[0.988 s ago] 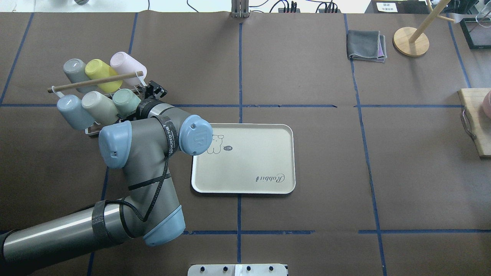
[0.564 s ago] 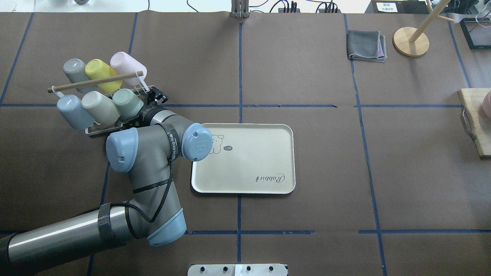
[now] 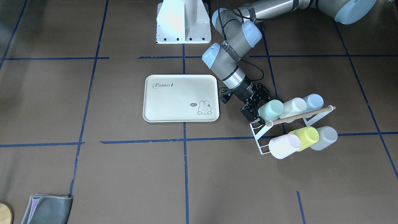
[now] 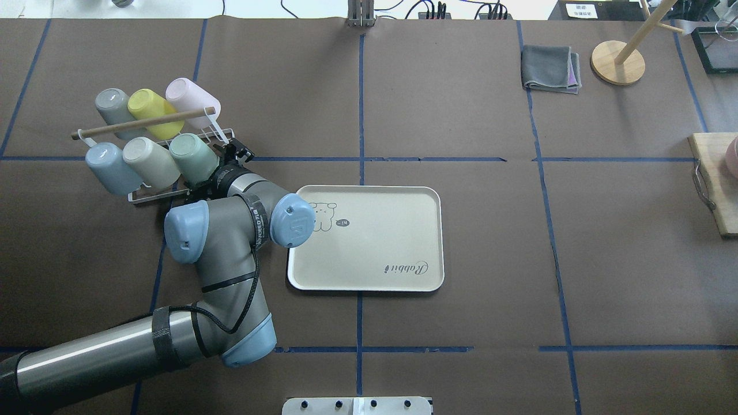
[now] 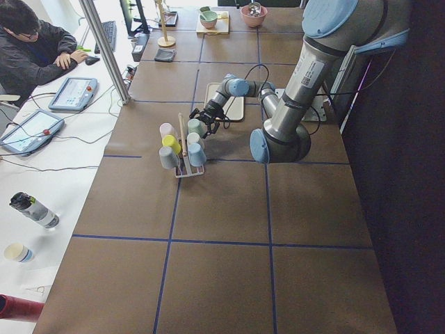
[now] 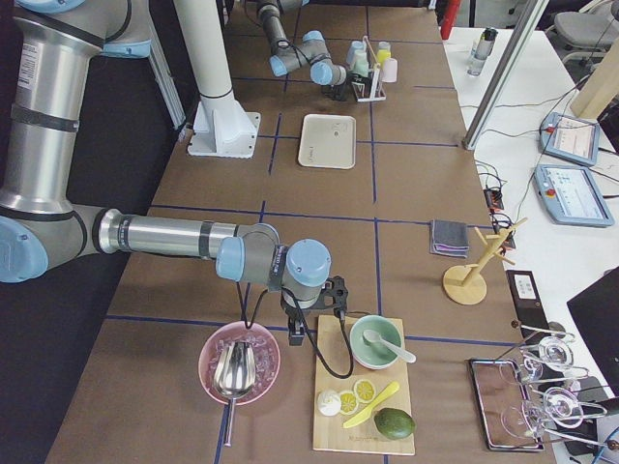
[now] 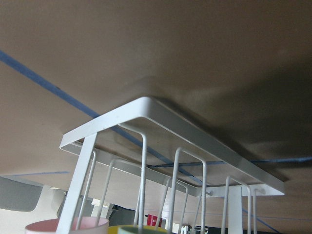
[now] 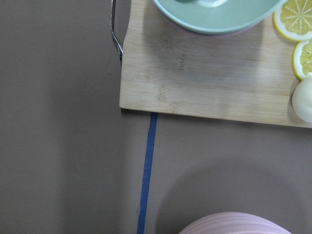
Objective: Pick up and place green cup on tray
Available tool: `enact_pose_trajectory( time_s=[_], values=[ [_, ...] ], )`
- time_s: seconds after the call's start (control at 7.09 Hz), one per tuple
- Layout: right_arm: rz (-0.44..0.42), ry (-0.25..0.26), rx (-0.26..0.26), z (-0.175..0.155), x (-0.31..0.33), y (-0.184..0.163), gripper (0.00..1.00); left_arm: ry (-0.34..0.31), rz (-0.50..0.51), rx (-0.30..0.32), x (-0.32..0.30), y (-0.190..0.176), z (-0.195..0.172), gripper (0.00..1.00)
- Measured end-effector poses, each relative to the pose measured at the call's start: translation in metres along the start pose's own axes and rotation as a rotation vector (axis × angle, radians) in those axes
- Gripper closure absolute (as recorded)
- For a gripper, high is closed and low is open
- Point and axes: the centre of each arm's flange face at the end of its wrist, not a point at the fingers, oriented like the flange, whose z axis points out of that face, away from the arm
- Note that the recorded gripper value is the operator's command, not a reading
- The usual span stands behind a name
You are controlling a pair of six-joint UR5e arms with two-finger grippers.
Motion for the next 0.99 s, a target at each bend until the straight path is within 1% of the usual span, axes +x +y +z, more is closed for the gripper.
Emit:
enact_pose_trajectory(
  time_s=[0.14, 0.28, 0.56, 0.85, 0.99],
  values=[
    [-0.001, 0.000, 0.001, 0.000, 0.000, 0.000, 0.00, -0.004, -0.002, 0.003, -0.002, 0.000, 0.000, 0.15],
    [-0.001, 0.000, 0.001, 0.000, 0.000, 0.000, 0.00, -0.008, -0.006, 0.006, -0.005, 0.002, -0.002, 0.32],
    [-0.001, 0.000, 0.000, 0.000, 0.000, 0.000, 0.00, -0.013, -0.026, 0.010, -0.015, 0.014, -0.005, 0.33],
    [0.000, 0.001, -0.001, 0.000, 0.000, 0.000, 0.00, -0.020, -0.041, 0.017, -0.019, 0.024, -0.008, 0.40],
    [-0.001, 0.001, -0.001, 0.000, 0.000, 0.000, 0.00, -0.023, -0.045, 0.021, -0.019, 0.027, -0.010, 0.41]
  ],
)
